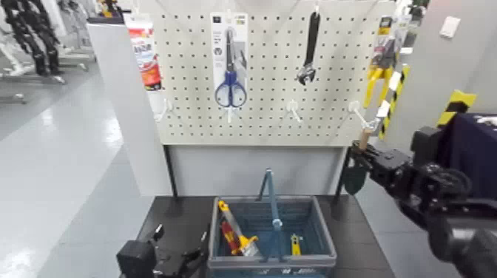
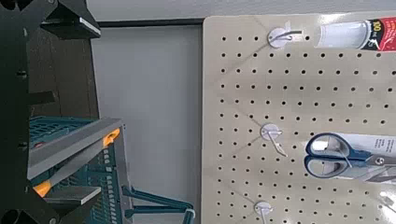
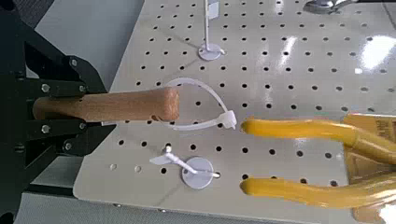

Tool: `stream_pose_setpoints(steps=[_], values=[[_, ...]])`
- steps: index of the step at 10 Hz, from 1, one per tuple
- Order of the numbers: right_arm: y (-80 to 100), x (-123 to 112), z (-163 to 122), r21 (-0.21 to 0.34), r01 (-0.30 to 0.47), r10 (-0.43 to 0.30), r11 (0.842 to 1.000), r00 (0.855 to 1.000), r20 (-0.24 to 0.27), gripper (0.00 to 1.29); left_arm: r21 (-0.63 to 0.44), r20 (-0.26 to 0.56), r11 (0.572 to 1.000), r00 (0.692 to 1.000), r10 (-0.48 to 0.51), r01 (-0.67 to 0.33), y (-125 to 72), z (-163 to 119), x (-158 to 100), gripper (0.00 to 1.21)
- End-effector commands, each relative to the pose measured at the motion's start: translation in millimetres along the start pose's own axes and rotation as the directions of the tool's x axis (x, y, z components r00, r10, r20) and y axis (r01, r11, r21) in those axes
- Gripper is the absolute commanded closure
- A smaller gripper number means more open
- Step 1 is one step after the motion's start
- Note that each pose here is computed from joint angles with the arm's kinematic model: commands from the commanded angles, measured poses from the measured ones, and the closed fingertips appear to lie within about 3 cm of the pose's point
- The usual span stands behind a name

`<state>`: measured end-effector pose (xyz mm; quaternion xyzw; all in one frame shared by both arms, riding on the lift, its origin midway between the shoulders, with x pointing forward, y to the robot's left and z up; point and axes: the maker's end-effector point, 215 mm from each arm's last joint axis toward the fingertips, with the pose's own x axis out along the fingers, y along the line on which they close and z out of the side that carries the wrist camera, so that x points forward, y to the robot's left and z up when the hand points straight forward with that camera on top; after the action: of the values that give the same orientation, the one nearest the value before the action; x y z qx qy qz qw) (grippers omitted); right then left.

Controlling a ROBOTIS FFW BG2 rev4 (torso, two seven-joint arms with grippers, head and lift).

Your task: Put the tool with the wooden handle into the crate.

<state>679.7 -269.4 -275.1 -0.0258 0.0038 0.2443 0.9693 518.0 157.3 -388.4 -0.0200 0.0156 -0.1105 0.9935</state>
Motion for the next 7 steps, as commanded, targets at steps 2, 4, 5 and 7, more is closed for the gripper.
stream_pose_setpoints(steps=[2,4,5,7], values=[[26.6,-24.1,2.9,0.110,-0.008,0.006,0.994,1.000,0.017,1.25,-0.002,-0.005,1.000,1.000,0.001,-0.001,-0.1,-1.8,-1.4,0.12],[36.8,-33.8,10.5,0.142,-0.008,0.004,0.990,1.000,0.028,1.25,-0.002,-0.006,1.000,1.000,0.002,-0.002,0.1,-2.0,-1.8,0.12],[41.2,-36.0,16.8,0.146,-0.010,0.006,0.989,0.999,0.034,1.25,-0.002,-0.005,1.000,1.000,0.003,-0.003,0.8,-1.8,-2.2,0.13],[53.0,-36.6,24.9,0.172,-0.032,0.024,0.985,0.998,0.050,1.25,-0.002,-0.007,1.000,1.000,0.005,-0.005,1.1,-2.3,-2.2,0.13]])
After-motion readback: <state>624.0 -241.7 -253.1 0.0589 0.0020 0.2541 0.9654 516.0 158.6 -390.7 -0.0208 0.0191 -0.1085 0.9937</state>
